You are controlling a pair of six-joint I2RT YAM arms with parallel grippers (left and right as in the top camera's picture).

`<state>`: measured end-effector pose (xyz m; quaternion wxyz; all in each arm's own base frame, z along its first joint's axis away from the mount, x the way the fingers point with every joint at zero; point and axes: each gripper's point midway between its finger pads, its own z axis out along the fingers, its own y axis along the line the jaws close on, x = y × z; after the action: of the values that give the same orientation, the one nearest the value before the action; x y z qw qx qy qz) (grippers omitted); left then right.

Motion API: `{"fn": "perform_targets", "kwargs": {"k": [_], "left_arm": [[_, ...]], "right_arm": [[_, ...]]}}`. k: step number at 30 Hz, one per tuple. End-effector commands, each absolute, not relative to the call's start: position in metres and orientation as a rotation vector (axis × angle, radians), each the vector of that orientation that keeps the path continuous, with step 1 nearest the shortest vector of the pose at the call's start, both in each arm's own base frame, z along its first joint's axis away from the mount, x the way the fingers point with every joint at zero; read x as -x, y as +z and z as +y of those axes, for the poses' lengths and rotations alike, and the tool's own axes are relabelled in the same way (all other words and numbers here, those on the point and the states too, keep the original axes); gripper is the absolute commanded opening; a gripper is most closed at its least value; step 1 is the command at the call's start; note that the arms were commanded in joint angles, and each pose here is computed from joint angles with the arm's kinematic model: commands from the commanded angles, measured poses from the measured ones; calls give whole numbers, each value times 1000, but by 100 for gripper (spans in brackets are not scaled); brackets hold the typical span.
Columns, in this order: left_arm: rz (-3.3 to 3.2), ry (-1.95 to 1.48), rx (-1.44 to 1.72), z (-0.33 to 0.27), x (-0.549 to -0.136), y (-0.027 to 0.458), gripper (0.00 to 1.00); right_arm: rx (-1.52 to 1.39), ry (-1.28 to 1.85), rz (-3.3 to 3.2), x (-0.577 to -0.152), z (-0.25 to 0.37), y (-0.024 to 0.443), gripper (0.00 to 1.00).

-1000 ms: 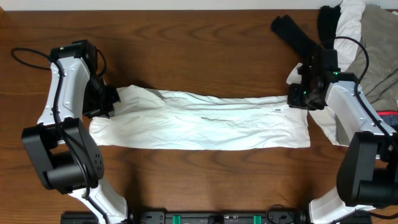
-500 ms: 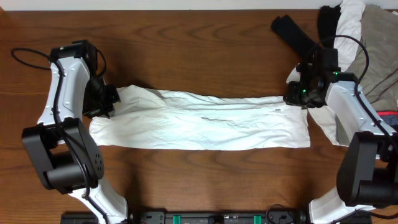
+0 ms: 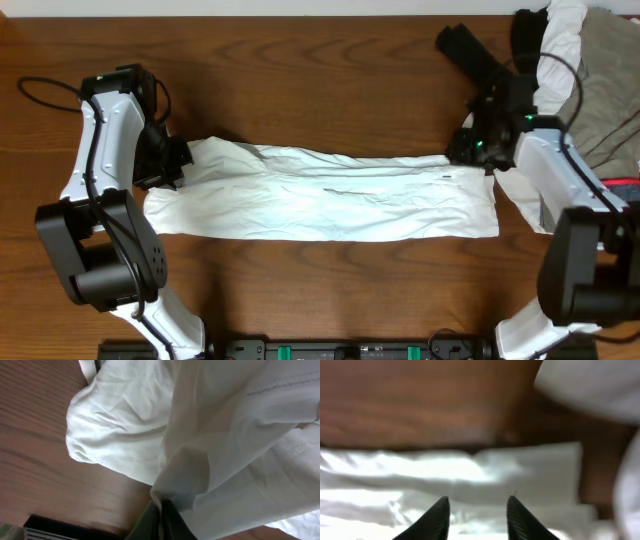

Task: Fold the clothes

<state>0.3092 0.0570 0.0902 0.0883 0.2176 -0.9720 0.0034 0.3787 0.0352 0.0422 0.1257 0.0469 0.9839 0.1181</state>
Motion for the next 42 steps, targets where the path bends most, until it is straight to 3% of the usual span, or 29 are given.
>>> {"fn": "perform_targets", "kwargs": {"k": [1, 4, 17, 26, 30, 42], "left_arm": [[-2891, -19, -655, 62, -306, 91, 6], [-2893, -19, -655, 62, -307, 91, 6], [-2890, -20, -654, 62, -306, 91, 6], [-2890, -20, -654, 62, -306, 91, 6], [-2890, -20, -654, 62, -306, 91, 6], [-2843, -22, -643, 59, -295, 94, 6]], "right_arm": [[-156, 369, 3024, -352, 44, 13, 26], [-191, 343, 3098, -335, 37, 10, 19], [-274, 355, 3066, -338, 19, 20, 19], [-120, 1014, 2809, -377, 91, 93, 18], [-65, 973, 2790, -385, 98, 98, 20], [84, 477, 2950, -365, 100, 46, 26]]}}
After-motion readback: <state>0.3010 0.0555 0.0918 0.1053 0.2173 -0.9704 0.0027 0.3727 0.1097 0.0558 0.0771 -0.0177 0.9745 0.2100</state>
